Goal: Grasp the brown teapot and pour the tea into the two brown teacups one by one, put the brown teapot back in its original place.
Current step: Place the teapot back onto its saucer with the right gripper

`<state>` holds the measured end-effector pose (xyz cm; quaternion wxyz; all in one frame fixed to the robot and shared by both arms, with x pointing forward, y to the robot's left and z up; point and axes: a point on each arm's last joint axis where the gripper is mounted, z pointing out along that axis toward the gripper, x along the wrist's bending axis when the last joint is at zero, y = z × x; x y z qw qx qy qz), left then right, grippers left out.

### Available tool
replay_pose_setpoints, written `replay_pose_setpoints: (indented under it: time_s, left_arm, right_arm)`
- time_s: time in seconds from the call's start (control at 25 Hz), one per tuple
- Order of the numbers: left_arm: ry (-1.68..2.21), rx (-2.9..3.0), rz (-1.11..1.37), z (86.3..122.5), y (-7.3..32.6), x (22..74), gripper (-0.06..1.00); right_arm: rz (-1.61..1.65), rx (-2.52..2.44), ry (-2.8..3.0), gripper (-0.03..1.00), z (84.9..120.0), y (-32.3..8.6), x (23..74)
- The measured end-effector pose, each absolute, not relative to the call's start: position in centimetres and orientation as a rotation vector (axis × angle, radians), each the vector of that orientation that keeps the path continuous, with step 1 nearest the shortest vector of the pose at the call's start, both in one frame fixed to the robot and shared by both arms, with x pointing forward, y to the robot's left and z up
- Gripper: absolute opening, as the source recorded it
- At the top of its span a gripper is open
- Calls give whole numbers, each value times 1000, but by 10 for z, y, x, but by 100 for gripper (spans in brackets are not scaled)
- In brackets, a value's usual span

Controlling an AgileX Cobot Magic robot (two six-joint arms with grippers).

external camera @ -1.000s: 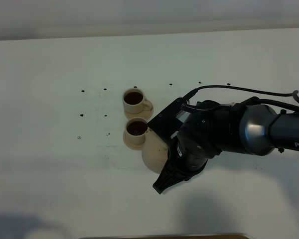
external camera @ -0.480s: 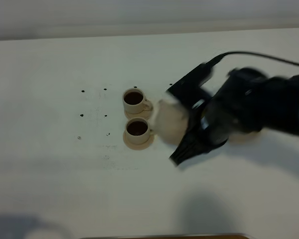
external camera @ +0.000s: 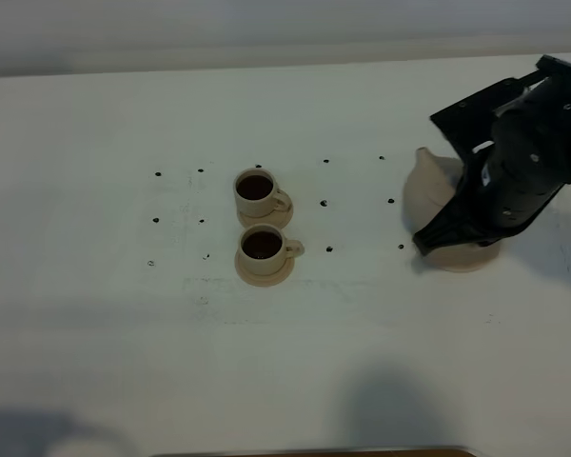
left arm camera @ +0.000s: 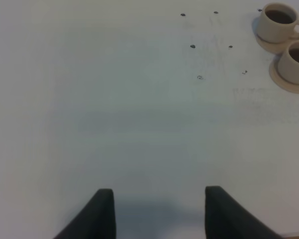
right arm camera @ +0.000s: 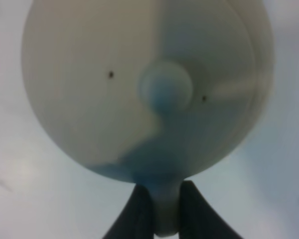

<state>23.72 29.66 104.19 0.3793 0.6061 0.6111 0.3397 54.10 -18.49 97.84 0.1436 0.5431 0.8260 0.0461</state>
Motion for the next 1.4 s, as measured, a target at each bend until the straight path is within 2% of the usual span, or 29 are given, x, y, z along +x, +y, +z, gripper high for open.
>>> replay_pose_setpoints:
  time_s: [0.84,1.24,1.32,1.4]
  left_arm:
    - [1561,1548,868,1042,297,237,48]
    - [1561,1548,868,1042,297,237,48]
    - [1561,1548,868,1042,297,237,48]
    - [1561,1548,868,1042,297,237,48]
  right_arm:
    - [6,1650,2391,9,928,-204,562]
    - [3,1670,2386,9,924,-205,563]
    - [5,1684,2376,10,924,-205,563]
    - [16,1689,2370,16,924,-205,564]
